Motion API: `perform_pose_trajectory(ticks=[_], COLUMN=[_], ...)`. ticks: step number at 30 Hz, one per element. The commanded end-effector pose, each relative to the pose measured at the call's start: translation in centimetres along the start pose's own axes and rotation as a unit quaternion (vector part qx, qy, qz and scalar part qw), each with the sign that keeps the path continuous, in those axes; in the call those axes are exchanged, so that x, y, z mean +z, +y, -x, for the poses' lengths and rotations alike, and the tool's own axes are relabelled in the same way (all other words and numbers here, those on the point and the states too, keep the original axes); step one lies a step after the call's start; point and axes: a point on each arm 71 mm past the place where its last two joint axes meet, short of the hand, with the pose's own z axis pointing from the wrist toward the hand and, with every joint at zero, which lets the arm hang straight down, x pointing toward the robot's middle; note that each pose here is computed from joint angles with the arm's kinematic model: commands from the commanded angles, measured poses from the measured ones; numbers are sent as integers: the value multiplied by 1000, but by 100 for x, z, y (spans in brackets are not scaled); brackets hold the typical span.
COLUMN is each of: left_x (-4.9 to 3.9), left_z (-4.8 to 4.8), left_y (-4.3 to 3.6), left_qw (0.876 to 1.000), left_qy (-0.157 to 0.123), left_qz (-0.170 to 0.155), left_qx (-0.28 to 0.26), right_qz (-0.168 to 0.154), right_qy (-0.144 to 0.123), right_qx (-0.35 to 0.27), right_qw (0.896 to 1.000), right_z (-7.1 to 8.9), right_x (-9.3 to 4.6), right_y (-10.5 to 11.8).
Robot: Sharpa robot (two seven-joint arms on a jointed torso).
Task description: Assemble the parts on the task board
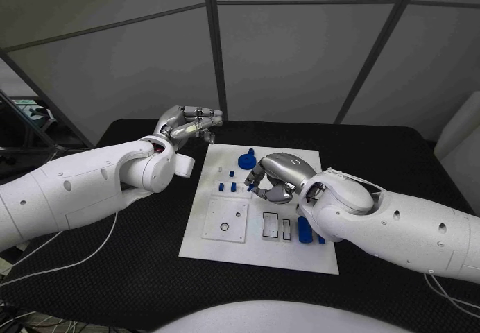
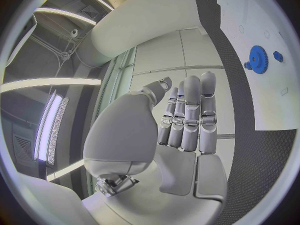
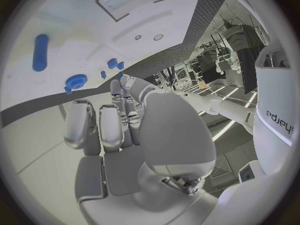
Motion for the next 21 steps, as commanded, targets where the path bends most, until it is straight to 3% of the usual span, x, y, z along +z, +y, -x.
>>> perform_pose_trajectory(ticks=[1, 21], left_x=[11, 50], left_z=[-18, -100], left_y=[-14, -4], left_qw=[1000, 1000], left_qy=[4, 13], left_qz=[-2, -2], left_qx=[-6, -11], right_qz=[7, 19], right_qy=[24, 71], right_qx=[4, -13], right_qw=[1000, 997], right_z=[-84, -367], right_x=[24, 123], right_y=[26, 167])
